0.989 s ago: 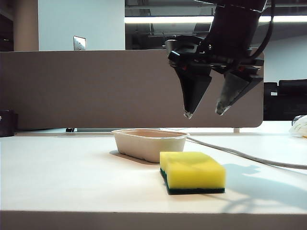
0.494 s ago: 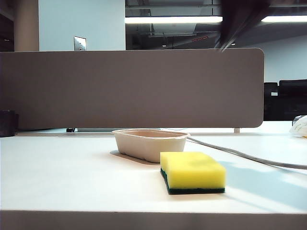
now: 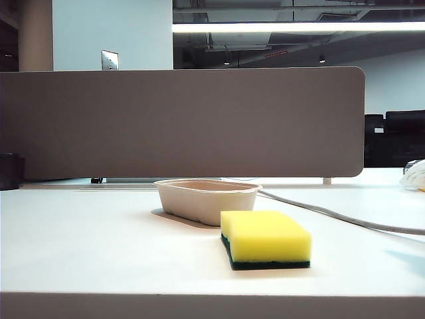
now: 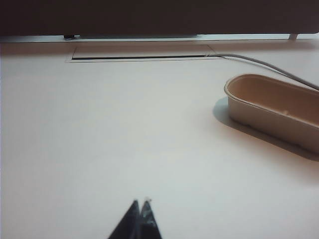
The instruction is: Take out the cleaning sponge from the paper lunch box and place it on the table.
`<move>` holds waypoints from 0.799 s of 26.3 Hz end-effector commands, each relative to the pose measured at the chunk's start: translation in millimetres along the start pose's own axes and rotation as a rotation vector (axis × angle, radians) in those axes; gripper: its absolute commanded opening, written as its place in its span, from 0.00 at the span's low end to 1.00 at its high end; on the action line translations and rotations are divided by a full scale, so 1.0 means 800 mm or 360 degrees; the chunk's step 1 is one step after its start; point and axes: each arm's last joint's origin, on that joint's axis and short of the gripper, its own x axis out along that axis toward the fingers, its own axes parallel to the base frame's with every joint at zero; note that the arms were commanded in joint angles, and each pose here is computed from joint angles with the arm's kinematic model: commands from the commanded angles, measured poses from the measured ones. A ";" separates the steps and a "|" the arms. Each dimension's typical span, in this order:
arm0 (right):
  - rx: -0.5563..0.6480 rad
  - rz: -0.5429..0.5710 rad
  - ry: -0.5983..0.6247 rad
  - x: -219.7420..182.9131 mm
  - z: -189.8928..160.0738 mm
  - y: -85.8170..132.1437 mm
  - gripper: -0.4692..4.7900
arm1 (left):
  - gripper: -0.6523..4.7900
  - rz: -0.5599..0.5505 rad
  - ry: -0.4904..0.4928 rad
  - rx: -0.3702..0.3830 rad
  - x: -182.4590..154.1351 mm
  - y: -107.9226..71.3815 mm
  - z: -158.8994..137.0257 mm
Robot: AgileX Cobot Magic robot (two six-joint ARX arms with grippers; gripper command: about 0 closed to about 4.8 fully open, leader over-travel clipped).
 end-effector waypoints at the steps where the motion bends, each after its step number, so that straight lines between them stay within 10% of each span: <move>1: 0.0053 0.0083 -0.0244 -0.012 -0.017 -0.004 0.07 | 0.11 -0.0007 -0.0014 0.0003 0.000 0.000 0.001; 21: 0.0085 0.0101 -0.0402 -0.080 -0.081 -0.029 0.07 | 0.11 -0.0009 -0.0014 0.0003 0.000 0.000 0.001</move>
